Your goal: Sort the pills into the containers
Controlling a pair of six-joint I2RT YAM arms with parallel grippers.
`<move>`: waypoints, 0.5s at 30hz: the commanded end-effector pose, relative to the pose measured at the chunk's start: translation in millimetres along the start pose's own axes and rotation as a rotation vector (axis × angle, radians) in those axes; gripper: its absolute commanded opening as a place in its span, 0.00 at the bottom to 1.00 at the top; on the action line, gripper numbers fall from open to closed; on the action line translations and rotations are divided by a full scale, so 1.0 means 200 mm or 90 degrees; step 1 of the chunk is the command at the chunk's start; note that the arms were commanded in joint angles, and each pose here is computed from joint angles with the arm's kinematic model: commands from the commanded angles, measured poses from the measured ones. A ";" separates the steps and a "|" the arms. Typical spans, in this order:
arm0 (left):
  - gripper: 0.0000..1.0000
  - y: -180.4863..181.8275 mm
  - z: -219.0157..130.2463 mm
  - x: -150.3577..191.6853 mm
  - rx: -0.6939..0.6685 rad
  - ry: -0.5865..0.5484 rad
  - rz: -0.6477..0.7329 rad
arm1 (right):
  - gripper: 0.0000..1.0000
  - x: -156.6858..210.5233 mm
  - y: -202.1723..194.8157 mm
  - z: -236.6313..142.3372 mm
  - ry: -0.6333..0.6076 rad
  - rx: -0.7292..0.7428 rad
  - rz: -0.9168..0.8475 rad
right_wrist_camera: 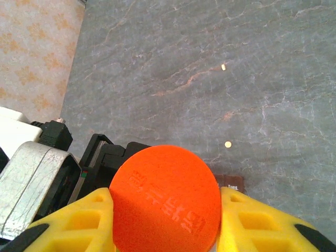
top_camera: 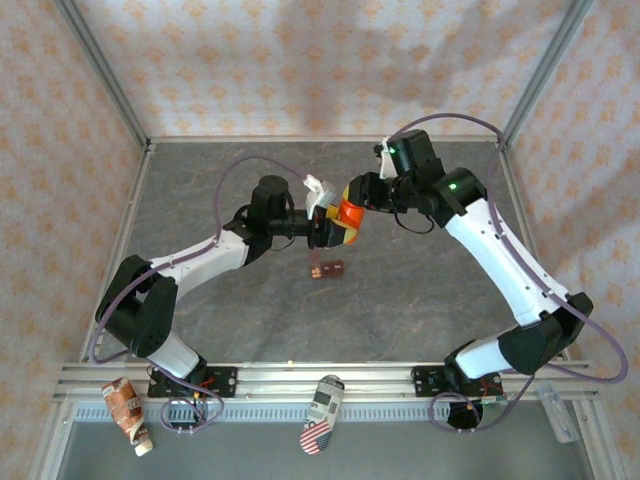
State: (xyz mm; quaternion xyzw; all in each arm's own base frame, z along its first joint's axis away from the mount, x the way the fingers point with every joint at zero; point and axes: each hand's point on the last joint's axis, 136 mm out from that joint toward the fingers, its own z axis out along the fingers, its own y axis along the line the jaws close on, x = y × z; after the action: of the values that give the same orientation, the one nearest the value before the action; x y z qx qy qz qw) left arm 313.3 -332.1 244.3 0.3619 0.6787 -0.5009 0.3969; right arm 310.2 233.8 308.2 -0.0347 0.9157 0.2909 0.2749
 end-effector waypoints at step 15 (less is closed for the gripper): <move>0.00 -0.19 -0.06 -0.30 -0.032 -0.065 0.215 | 0.35 0.15 0.02 0.11 0.113 0.013 0.043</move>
State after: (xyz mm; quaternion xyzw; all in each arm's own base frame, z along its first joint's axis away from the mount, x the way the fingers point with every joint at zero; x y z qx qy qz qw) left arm 313.6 -324.3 240.2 0.3835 0.6969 -0.4453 0.4110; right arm 308.3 240.7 305.5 -0.0418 0.9292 0.2803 0.2373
